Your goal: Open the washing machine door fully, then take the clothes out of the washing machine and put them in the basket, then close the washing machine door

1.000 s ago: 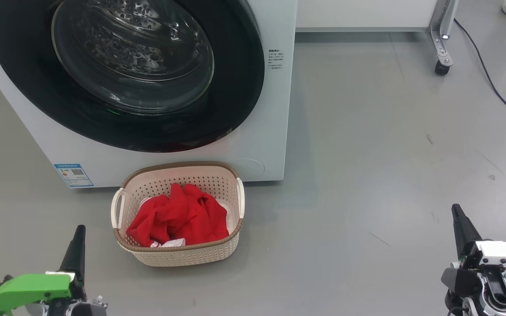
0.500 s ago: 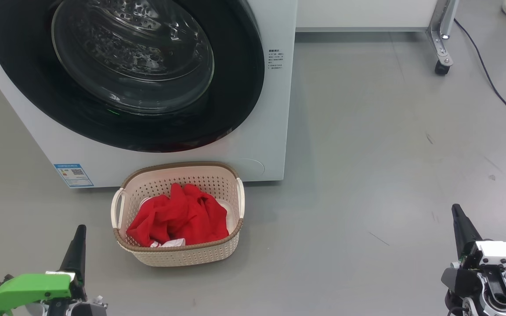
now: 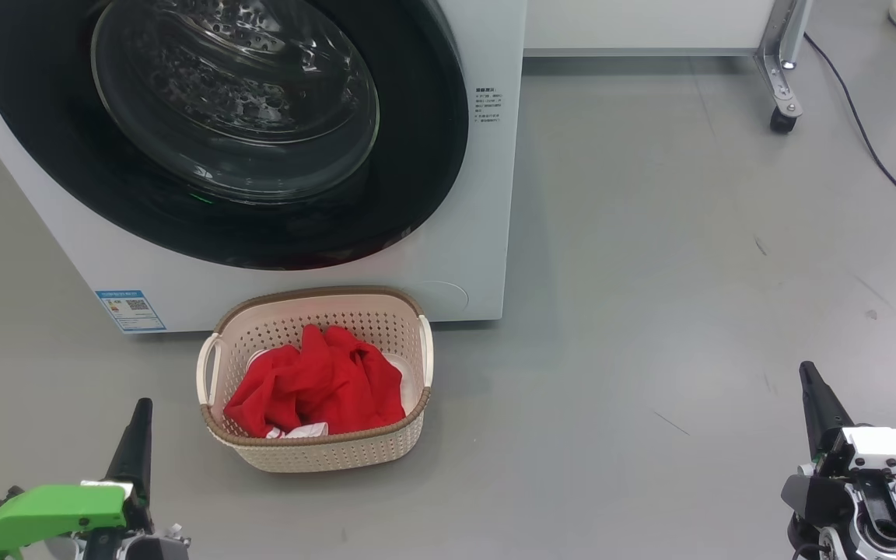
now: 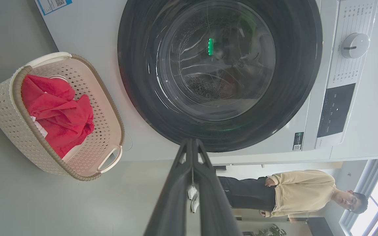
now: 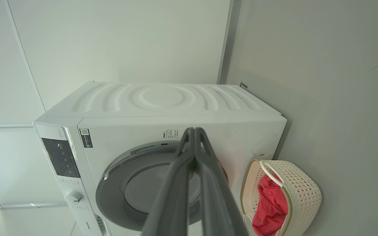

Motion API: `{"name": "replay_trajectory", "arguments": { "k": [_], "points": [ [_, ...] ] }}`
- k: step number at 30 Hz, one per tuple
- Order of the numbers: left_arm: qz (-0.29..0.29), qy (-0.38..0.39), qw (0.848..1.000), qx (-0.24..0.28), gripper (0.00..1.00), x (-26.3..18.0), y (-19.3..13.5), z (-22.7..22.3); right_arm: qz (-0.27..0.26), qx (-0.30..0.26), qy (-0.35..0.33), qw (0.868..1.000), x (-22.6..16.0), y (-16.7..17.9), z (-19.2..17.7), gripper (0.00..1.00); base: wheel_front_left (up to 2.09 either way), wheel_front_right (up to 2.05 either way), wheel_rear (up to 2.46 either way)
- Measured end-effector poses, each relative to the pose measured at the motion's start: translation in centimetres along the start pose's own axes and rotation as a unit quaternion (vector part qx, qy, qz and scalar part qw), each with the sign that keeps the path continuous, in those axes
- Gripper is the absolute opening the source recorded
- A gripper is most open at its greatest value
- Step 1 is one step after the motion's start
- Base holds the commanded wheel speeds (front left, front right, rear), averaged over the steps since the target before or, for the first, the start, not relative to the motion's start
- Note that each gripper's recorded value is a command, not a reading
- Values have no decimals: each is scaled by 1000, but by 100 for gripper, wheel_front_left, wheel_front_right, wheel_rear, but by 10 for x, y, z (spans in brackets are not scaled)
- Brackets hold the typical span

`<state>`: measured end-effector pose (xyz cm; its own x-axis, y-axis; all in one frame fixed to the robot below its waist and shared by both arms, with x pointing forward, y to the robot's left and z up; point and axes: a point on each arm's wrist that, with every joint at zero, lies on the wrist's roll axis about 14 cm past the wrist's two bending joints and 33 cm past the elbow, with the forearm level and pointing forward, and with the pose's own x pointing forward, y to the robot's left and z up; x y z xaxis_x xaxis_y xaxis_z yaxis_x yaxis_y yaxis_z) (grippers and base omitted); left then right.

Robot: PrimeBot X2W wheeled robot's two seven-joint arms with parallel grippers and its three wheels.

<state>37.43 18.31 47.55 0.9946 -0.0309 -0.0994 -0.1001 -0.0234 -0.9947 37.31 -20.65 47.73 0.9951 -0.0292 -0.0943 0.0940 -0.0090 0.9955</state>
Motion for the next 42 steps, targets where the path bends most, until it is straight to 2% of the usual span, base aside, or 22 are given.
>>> {"name": "replay_trajectory", "arguments": {
  "k": [42],
  "points": [
    [-1,-1,1000,0,0,0,0,1,0,1,-1,1000,0,0,0,0,0,0,0]
  ]
}}
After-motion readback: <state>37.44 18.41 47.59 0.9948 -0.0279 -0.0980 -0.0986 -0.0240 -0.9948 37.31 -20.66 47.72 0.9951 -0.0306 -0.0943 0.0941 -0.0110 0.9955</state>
